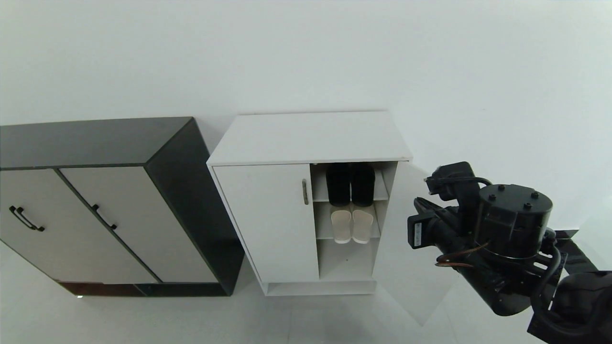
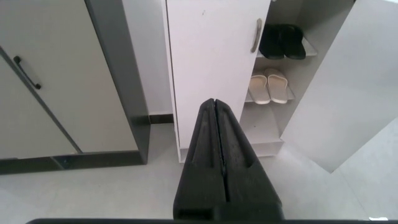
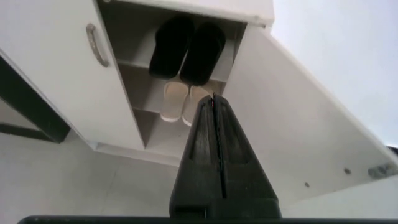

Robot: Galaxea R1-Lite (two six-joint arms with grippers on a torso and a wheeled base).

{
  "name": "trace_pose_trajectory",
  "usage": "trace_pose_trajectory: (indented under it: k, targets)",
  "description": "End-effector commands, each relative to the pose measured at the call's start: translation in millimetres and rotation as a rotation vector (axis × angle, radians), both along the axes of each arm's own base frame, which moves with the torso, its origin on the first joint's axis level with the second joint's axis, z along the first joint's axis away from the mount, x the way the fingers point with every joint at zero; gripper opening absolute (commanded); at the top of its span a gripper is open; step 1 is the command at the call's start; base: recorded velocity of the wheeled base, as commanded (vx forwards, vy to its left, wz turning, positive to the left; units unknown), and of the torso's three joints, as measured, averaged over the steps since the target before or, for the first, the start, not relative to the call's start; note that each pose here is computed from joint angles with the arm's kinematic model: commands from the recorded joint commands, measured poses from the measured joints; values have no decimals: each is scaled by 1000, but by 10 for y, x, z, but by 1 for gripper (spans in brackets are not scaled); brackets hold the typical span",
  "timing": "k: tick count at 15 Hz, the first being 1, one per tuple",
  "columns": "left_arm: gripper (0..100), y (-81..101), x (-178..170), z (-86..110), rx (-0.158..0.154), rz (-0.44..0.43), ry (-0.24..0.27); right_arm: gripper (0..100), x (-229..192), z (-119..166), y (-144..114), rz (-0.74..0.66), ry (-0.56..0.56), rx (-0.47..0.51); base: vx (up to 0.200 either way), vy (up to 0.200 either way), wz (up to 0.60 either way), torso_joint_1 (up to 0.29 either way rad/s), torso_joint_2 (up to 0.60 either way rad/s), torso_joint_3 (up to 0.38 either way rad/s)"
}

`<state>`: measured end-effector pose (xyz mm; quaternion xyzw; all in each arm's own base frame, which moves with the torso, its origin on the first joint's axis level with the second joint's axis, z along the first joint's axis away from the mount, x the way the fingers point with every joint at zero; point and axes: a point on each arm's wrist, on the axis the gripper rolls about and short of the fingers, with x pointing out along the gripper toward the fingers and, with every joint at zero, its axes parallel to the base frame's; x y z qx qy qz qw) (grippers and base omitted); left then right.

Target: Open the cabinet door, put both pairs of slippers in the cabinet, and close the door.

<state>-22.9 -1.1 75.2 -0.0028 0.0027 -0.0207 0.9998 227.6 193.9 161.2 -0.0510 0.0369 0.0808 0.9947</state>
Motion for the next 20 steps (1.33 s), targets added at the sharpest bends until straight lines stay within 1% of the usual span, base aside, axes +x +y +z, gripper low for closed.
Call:
trace_pose_trajectory:
  k: [1, 3, 7, 9, 11, 12, 13, 15, 17, 20]
  targets:
    - [0, 0, 0, 0, -1, 0, 1, 0, 57, -43, -30, -21, 10, -11, 0, 0, 0, 0, 0, 0]
    - [0, 0, 0, 0, -1, 0, 1, 0, 242, -70, -223, -90, 18, -13, 0, 0, 0, 0, 0, 0]
    - [0, 0, 0, 0, -1, 0, 1, 0, 669, -147, -814, -213, 55, -21, 0, 0, 0, 0, 0, 0]
    - [0, 0, 0, 1, -1, 0, -1, 0, 764, -141, -1055, -259, 56, -39, 0, 0, 0, 0, 0, 0]
    - [0, 0, 0, 0, -1, 0, 1, 0, 884, -100, -1320, -293, 48, -29, 0, 0, 0, 0, 0, 0]
    - [0, 0, 0, 1, -1, 0, -1, 0, 959, -95, -1518, -314, 60, -24, 0, 0, 0, 0, 0, 0]
    - [0, 0, 0, 0, -1, 0, 1, 0, 1001, -94, -1655, -319, 73, -19, 0, 0, 0, 0, 0, 0]
    - [0, 0, 0, 0, -1, 0, 1, 0, 1086, -136, -1816, -319, 85, -10, 0, 0, 0, 0, 0, 0]
    - [0, 0, 0, 0, -1, 0, 1, 0, 1177, -235, -1937, -327, 109, -7, 0, 0, 0, 0, 0, 0]
    - [0, 0, 0, 1, -1, 0, -1, 0, 1311, -414, -2018, -350, 150, -13, 0, 0, 0, 0, 0, 0]
